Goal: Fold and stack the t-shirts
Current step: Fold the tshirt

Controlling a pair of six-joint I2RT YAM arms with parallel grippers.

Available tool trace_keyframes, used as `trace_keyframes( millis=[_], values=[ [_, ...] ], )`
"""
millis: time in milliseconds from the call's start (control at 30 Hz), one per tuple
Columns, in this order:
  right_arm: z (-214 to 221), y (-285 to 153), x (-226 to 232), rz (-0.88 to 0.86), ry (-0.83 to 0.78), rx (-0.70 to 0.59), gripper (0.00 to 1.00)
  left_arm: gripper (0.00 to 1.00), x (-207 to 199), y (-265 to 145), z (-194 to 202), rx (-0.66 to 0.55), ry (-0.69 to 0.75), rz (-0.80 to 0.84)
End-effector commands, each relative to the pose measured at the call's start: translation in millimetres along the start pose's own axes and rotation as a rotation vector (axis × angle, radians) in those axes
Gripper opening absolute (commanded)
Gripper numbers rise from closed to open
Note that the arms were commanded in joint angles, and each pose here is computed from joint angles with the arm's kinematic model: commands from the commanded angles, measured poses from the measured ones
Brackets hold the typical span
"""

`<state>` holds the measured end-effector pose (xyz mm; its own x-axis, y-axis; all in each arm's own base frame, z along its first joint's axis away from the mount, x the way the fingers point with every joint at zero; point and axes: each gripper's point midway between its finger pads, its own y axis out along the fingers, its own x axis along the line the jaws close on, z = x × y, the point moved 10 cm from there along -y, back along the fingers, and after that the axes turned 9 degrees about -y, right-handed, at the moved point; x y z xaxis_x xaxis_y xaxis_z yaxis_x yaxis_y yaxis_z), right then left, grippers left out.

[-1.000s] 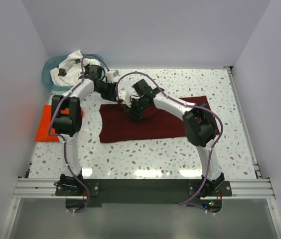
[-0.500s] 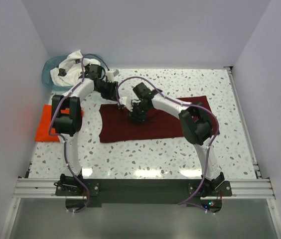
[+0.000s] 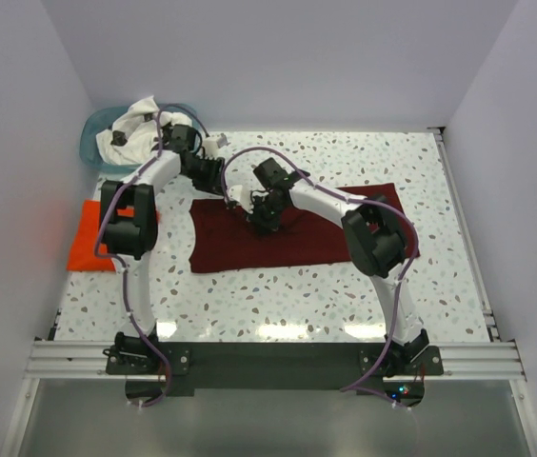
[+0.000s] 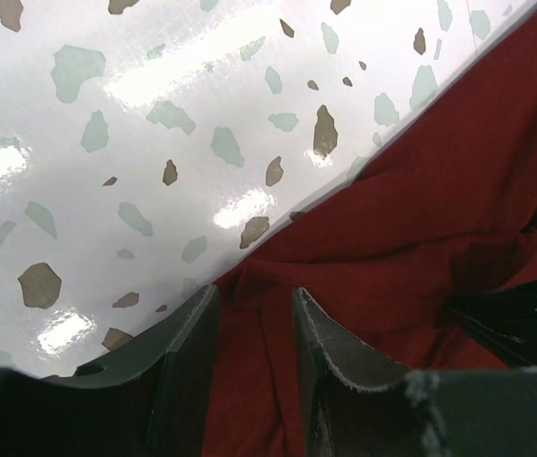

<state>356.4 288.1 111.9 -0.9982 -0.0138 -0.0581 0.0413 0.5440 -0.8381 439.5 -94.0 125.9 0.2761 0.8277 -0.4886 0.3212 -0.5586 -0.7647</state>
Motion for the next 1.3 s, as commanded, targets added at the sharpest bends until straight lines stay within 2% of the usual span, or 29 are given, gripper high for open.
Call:
trace_keyframes(
  millis=[0, 267, 567, 700, 767, 1267],
  values=[
    [-17.0, -16.2, -7.8, 0.049, -0.048, -0.042, 0.00, 0.41, 2.4, 2.0, -6.8, -0.012, -0.015, 0.036],
    [-18.7, -16.6, -9.7, 0.061, -0.050, -0.049, 0.00, 0.34, 2.9, 5.9, -2.1, 0.011, -0.030, 0.062],
    [-22.5, -23.2, -13.5, 0.096, -0.056, -0.059, 0.00, 0.17, -4.9, -7.7, -6.2, -0.007, -0.029, 0.070],
    [-25.4, -31.1, -17.0, 0.120, -0.055, -0.079, 0.00, 0.03, -9.4, -18.2, -7.5, -0.009, -0.027, 0.065],
    [-26.8, -36.6, -18.9, 0.136, -0.051, -0.094, 0.00, 0.01, -10.5, -21.0, -7.4, -0.006, -0.035, 0.066],
    [-16.5, -70.5, -28.6, 0.152, -0.034, -0.157, 0.00, 0.00, -21.3, -50.3, 18.7, 0.119, -0.067, 0.095]
  ],
)
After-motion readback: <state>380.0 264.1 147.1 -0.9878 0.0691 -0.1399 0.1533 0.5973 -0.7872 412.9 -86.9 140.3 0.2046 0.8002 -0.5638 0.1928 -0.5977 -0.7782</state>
